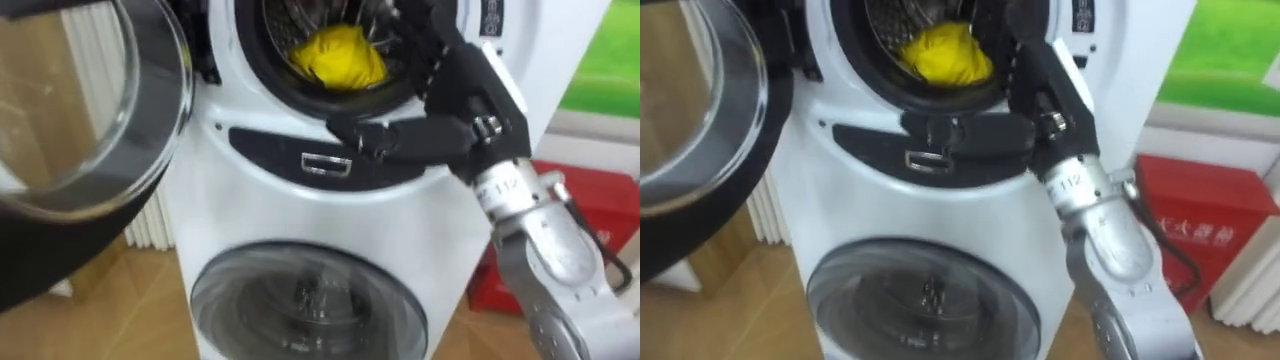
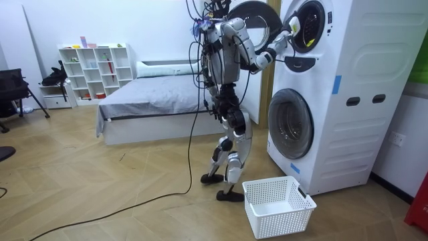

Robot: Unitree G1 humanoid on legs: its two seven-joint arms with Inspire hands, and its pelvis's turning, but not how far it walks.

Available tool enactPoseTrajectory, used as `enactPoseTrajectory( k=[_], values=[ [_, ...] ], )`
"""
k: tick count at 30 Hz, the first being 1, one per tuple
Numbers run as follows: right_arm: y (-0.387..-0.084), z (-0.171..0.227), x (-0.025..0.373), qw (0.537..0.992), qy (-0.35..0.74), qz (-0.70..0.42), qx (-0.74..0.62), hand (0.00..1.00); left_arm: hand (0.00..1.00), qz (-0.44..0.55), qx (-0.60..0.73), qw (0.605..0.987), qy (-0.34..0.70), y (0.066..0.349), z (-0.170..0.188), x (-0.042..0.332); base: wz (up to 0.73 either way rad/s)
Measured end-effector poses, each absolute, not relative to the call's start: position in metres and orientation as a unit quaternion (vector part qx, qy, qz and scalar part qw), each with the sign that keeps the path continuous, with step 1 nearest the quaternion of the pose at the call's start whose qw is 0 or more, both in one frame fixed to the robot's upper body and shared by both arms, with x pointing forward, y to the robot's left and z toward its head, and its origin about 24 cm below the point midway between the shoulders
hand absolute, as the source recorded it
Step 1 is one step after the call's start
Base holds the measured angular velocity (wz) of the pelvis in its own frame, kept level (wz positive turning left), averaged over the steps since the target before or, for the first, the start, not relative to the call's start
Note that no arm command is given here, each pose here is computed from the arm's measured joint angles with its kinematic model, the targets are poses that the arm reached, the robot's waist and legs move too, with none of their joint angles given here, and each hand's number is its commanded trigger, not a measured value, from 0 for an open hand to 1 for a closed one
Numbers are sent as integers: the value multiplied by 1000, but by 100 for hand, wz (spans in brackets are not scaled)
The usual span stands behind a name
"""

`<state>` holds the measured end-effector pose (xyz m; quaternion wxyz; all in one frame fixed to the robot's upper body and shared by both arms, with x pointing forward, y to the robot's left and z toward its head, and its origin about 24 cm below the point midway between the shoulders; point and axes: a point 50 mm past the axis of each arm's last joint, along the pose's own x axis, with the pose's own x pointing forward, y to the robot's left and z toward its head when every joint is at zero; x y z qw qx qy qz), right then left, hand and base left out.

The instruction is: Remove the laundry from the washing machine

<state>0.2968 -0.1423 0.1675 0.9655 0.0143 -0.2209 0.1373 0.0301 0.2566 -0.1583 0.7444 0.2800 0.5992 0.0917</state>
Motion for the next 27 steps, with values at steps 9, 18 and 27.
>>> enactPoseTrajectory(
  k=[9,18,27],
  values=[
    [-132,169,287,958,-237,161,15,0,0,81,264,745,608,253,-160,24,-10],
    [-141,167,280,955,-245,166,-16,0,0,68,269,772,572,249,-157,63,2],
    [-162,142,282,973,-197,109,-50,0,0,80,295,795,525,262,-146,86,6]
  ],
)
